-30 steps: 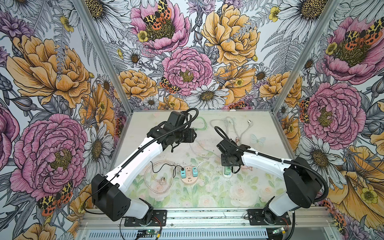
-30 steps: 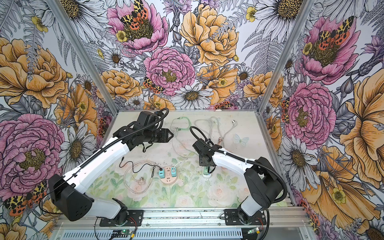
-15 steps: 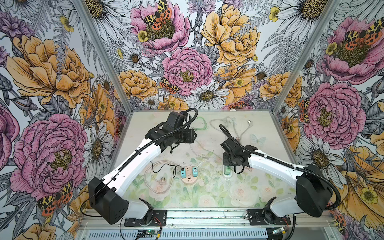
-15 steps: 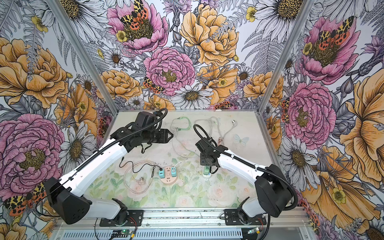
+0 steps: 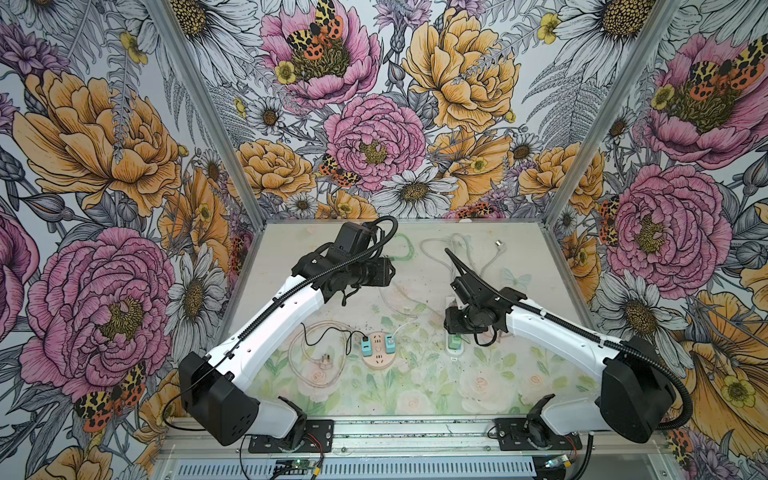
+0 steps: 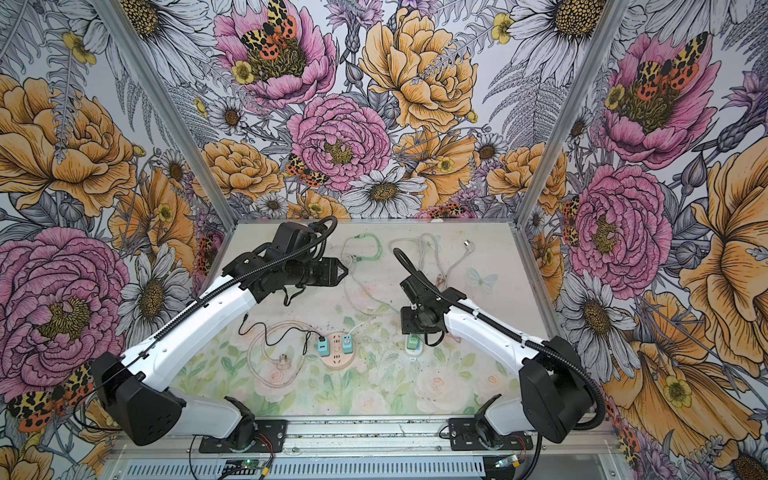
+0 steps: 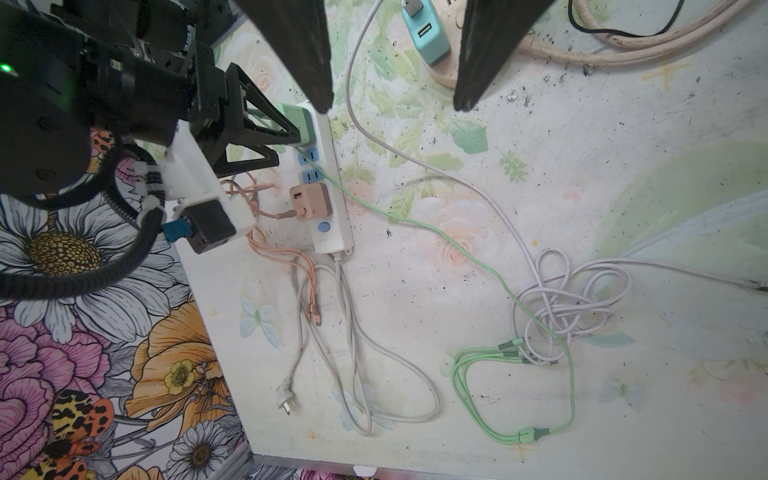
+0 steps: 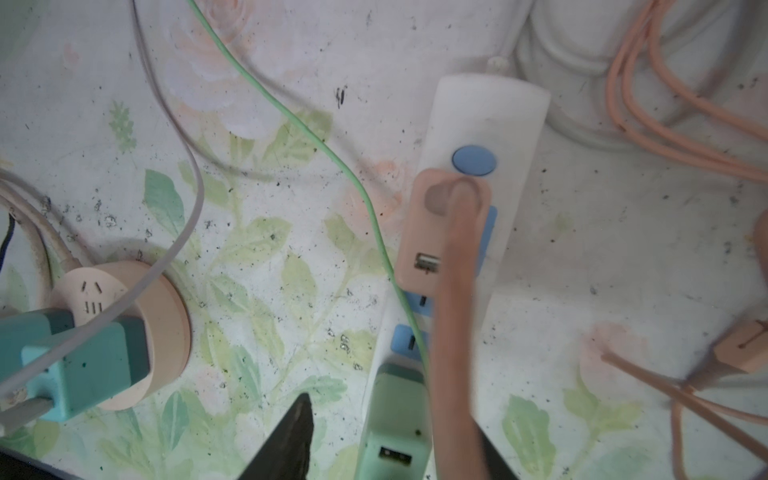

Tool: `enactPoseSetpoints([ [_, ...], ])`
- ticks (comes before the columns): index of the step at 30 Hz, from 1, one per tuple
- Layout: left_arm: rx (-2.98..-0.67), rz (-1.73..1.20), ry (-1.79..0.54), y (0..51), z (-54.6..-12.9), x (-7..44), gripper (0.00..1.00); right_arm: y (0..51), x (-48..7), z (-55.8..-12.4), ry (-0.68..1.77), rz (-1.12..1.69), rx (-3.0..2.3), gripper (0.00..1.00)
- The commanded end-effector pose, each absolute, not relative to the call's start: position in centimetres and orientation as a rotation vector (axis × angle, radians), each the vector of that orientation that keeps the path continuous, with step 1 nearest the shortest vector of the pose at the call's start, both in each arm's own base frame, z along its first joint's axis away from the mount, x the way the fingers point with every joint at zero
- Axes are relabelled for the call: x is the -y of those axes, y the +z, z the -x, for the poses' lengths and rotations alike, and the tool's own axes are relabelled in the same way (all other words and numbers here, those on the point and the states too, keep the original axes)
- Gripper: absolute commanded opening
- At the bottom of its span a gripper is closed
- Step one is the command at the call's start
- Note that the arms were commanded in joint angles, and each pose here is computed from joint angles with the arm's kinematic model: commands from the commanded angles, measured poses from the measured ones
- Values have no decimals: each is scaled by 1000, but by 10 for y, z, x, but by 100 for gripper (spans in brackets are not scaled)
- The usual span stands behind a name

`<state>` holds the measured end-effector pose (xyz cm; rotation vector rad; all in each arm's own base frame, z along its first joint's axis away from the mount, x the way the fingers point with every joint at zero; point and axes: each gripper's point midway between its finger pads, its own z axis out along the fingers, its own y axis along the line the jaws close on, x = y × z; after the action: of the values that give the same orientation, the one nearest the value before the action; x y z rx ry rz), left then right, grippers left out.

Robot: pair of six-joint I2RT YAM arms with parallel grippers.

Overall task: Insert the plug
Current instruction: 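Open right gripper and lift it off the pink charger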

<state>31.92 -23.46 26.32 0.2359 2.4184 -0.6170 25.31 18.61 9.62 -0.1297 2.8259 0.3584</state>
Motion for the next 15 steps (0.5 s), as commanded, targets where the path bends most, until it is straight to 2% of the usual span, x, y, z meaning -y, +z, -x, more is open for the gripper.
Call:
enactPoseSetpoints([
  [1,-2401,-237,-594,271,-320,234,50,104,-185,-250,391,175,-2823,51],
  [15,-2384,-238,-567,280,-318,228,51,164,-164,-255,345,273,-2684,51],
])
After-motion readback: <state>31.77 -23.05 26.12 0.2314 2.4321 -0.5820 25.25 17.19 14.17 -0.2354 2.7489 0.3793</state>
